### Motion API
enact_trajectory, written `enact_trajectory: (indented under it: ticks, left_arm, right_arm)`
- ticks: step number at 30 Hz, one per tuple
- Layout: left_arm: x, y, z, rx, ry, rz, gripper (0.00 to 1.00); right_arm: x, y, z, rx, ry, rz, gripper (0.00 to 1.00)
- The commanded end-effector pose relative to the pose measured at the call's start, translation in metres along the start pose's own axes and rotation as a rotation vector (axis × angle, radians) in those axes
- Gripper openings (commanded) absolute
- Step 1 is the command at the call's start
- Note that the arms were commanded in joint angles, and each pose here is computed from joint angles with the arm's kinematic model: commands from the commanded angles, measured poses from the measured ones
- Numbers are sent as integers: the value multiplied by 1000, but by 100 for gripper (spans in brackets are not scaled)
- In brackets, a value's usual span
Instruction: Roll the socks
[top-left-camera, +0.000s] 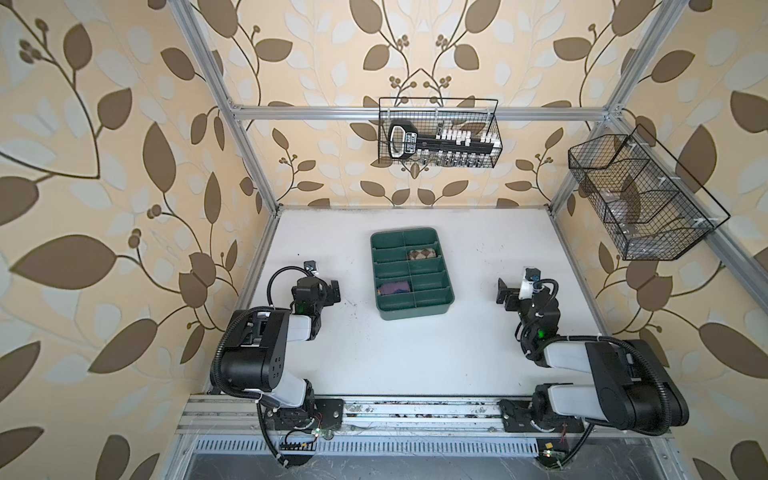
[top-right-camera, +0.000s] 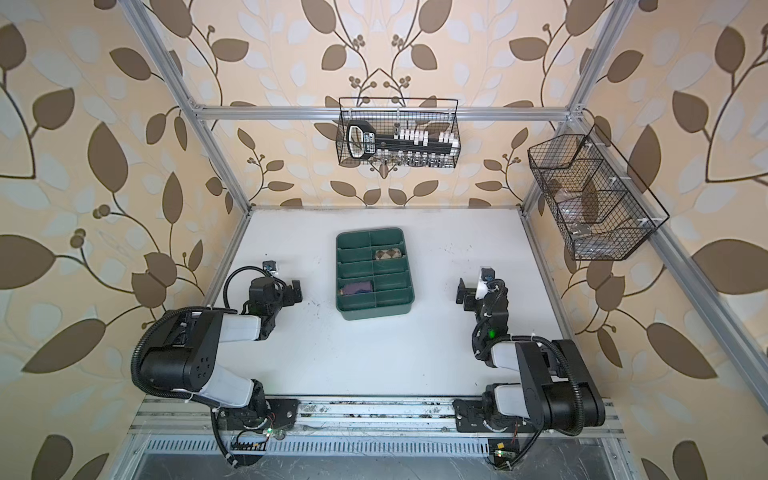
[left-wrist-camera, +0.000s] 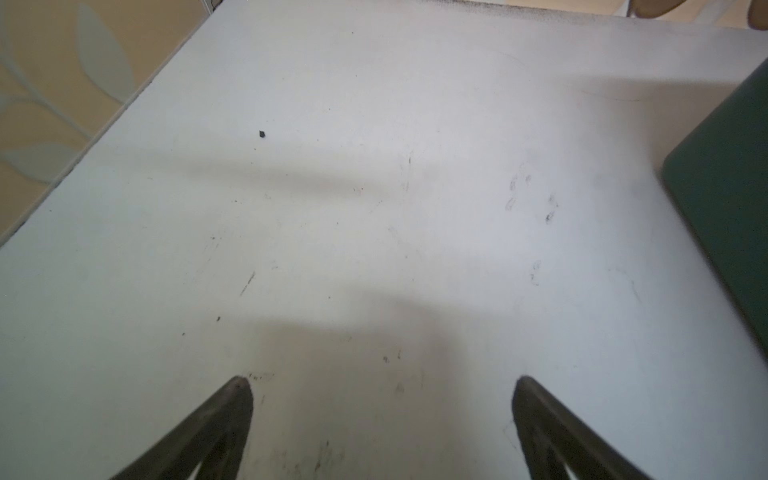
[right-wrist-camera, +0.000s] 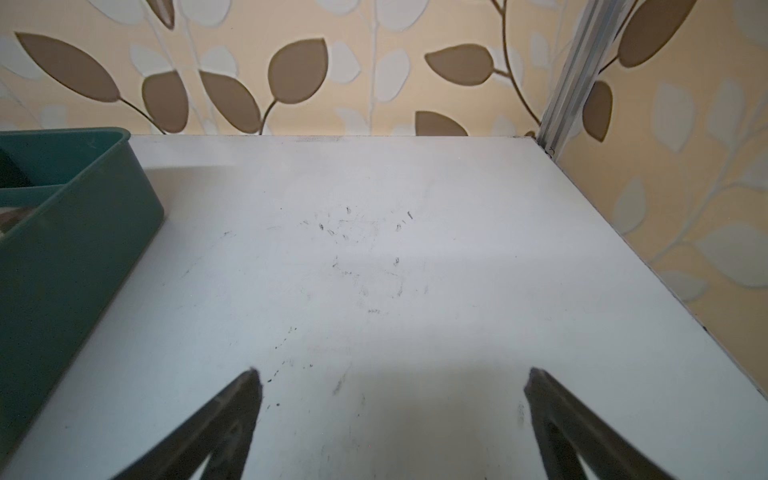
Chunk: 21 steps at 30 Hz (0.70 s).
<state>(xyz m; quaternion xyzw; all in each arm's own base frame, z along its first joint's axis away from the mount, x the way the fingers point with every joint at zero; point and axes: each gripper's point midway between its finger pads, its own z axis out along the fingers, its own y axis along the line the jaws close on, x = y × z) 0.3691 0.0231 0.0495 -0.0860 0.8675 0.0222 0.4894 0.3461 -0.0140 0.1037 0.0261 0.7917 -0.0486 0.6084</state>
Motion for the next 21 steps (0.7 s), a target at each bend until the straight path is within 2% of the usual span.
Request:
enact_trajectory:
  ticks: [1, 21]
  left_arm:
    - [-30, 2, -3, -26, -99, 10, 99]
    - [-31, 2, -2, -17, -92, 5, 99]
  right_arm:
    - [-15, 3, 2, -20, -42, -2, 100]
    - [-14, 6, 4, -40, -36, -4, 100]
